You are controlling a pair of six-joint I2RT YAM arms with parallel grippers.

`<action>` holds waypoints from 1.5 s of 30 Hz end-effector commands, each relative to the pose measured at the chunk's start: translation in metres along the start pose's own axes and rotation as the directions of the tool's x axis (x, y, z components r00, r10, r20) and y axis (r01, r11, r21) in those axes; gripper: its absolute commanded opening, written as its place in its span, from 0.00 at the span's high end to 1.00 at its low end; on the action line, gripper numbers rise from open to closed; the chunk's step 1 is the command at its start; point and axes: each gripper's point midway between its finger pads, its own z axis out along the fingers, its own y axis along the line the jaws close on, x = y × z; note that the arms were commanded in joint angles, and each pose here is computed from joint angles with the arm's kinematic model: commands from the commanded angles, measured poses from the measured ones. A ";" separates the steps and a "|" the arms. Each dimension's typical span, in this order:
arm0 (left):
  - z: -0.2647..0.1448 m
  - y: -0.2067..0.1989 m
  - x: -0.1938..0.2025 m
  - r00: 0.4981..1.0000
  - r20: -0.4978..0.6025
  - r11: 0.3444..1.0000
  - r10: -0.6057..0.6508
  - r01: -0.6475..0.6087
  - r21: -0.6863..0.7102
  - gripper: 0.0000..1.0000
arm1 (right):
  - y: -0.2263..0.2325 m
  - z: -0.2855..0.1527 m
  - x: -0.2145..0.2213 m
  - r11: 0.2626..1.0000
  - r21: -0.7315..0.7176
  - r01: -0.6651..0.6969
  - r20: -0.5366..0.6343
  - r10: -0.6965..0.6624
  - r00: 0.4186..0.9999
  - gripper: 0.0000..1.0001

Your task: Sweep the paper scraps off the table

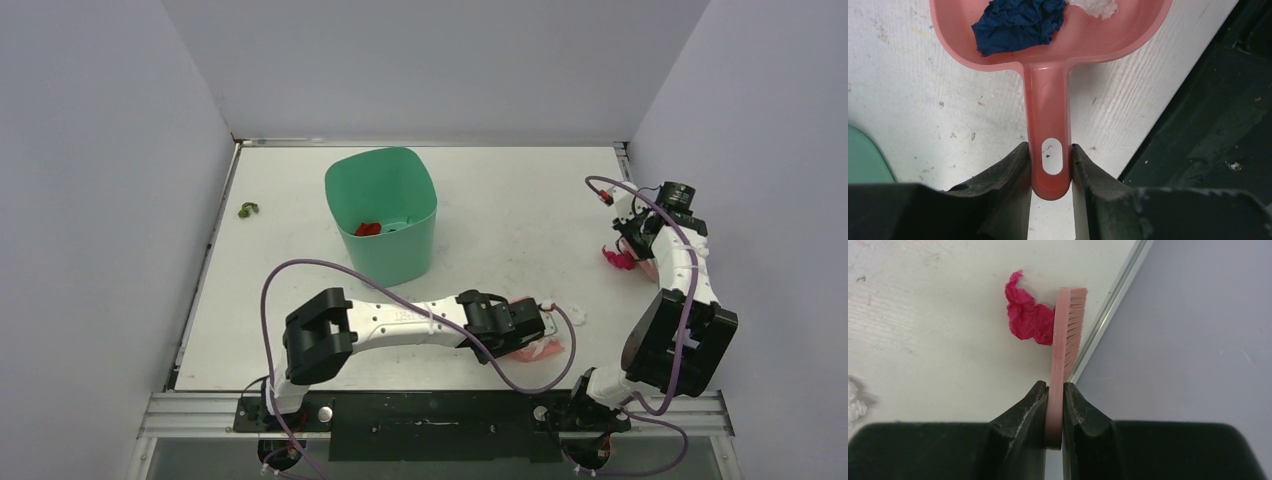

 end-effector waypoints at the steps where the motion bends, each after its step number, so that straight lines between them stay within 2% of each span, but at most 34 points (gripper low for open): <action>1: 0.004 -0.006 -0.015 0.999 -0.004 0.999 0.035 -0.035 0.025 1.00 | 0.032 -0.007 -0.001 0.994 -0.101 0.034 0.060 -0.028 0.998 0.95; 8: 0.020 -0.009 -0.027 0.999 -0.002 0.999 0.045 -0.045 0.021 1.00 | 0.108 -0.047 0.011 0.941 -0.338 0.020 0.088 0.011 0.996 0.95; 14: 0.037 -0.010 -0.036 0.999 0.005 0.999 0.034 -0.035 0.031 1.00 | 0.164 -0.084 0.012 0.864 -0.503 0.022 0.119 0.044 0.992 0.95; 16: 0.043 -0.008 -0.039 1.000 0.009 0.999 0.028 -0.028 0.026 1.00 | 0.179 -0.097 0.013 0.834 -0.546 0.078 0.148 0.004 0.989 0.95; 22: 0.051 0.001 -0.049 0.999 0.051 1.000 0.005 -0.004 -0.007 1.00 | 0.187 -0.126 0.004 0.805 -0.570 0.164 0.224 -0.039 0.974 0.95; 27: 0.049 0.007 -0.054 0.995 0.101 0.999 -0.003 0.006 -0.033 1.00 | 0.178 -0.133 -0.008 0.814 -0.573 0.096 0.197 0.023 0.980 0.95; 32: 0.046 0.010 -0.055 0.991 0.135 0.999 -0.012 0.018 -0.046 1.00 | 0.167 -0.142 -0.027 0.821 -0.566 0.072 0.227 0.071 0.971 0.95; 45: 0.027 0.035 -0.065 0.958 0.279 0.986 -0.065 0.105 -0.133 1.00 | 0.111 -0.175 -0.051 0.933 -0.354 0.070 0.251 0.023 0.968 0.95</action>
